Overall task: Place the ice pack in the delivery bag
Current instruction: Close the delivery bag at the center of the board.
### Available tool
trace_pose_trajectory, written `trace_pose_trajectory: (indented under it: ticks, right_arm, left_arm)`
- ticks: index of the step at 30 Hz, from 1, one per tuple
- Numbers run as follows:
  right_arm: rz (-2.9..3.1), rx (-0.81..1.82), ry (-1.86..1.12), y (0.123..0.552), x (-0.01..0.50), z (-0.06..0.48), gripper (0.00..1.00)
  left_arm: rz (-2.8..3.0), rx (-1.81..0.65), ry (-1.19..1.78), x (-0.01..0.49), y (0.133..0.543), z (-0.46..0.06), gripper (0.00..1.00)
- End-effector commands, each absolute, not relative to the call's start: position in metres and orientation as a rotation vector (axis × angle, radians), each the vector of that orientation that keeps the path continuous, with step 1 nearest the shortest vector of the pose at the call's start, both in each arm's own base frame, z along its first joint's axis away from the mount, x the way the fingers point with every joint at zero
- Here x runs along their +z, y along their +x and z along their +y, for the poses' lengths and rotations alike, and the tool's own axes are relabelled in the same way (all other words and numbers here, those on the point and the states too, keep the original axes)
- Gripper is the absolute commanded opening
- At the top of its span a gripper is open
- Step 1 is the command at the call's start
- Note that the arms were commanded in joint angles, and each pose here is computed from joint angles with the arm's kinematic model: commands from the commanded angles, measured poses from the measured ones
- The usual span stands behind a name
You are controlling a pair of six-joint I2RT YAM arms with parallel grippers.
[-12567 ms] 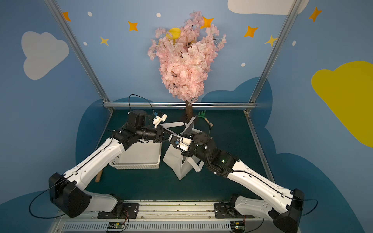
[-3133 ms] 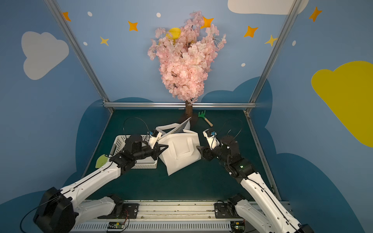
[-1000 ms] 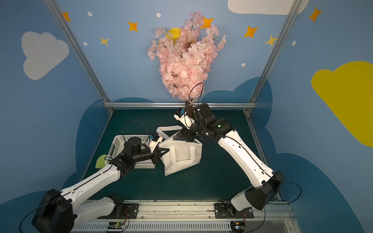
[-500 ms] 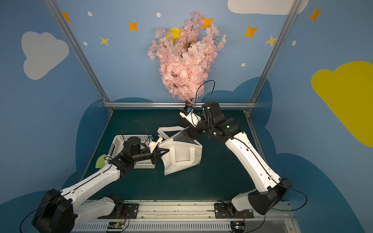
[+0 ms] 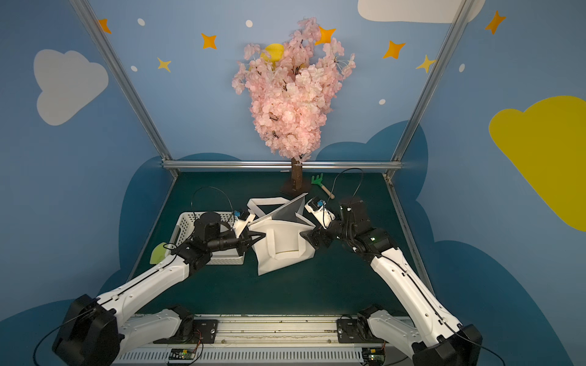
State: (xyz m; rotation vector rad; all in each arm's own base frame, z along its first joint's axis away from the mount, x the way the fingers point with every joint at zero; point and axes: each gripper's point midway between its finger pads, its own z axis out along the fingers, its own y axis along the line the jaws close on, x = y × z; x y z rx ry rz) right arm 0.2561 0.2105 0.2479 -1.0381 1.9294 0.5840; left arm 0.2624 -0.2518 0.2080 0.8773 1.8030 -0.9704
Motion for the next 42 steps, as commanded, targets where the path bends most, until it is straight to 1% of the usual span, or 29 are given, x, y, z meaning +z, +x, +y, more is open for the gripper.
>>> trace_pose_trajectory:
  ticks: [1,5,10,12,20,31,32,33,34,38,42]
  right_arm:
    - [1.821,0.615,-1.011,0.273,0.248,0.213,0.93]
    - [1.733,0.643,-1.041,0.289,0.237,0.213,0.94]
    - [1.690,0.764,-1.042,0.306,0.233,0.216,0.94]
    - [1.661,0.800,-1.102,0.307,0.232,0.223,0.93]
    - [1.549,0.977,-1.165,0.319,0.235,0.241,0.93]
    - [1.384,1.208,-1.225,0.323,0.245,0.244,0.93]
    - [1.380,1.237,-1.226,0.325,0.245,0.246,0.93]
    - [1.371,1.264,-1.235,0.325,0.245,0.247,0.98]
    - [1.364,1.285,-1.240,0.326,0.245,0.248,0.99]
    - [1.357,1.267,-1.247,0.324,0.245,0.245,0.99]
    - [1.380,1.249,-1.228,0.329,0.250,0.237,0.99]
  left_arm:
    - [1.709,-1.027,0.927,0.233,0.257,-0.257,0.03]
    - [1.714,-1.096,0.969,0.233,0.247,-0.260,0.03]
    - [1.737,-1.124,0.997,0.227,0.242,-0.261,0.03]
    - [1.740,-1.132,1.012,0.227,0.241,-0.261,0.03]
    - [1.754,-1.153,1.070,0.221,0.247,-0.260,0.03]
    - [1.723,-1.154,1.116,0.218,0.255,-0.247,0.03]
    - [1.720,-1.146,1.117,0.218,0.257,-0.246,0.03]
    - [1.717,-1.149,1.118,0.219,0.257,-0.245,0.03]
    - [1.717,-1.147,1.121,0.220,0.258,-0.244,0.03]
    - [1.717,-1.136,1.153,0.222,0.259,-0.242,0.03]
    - [1.699,-1.175,1.164,0.223,0.256,-0.243,0.03]
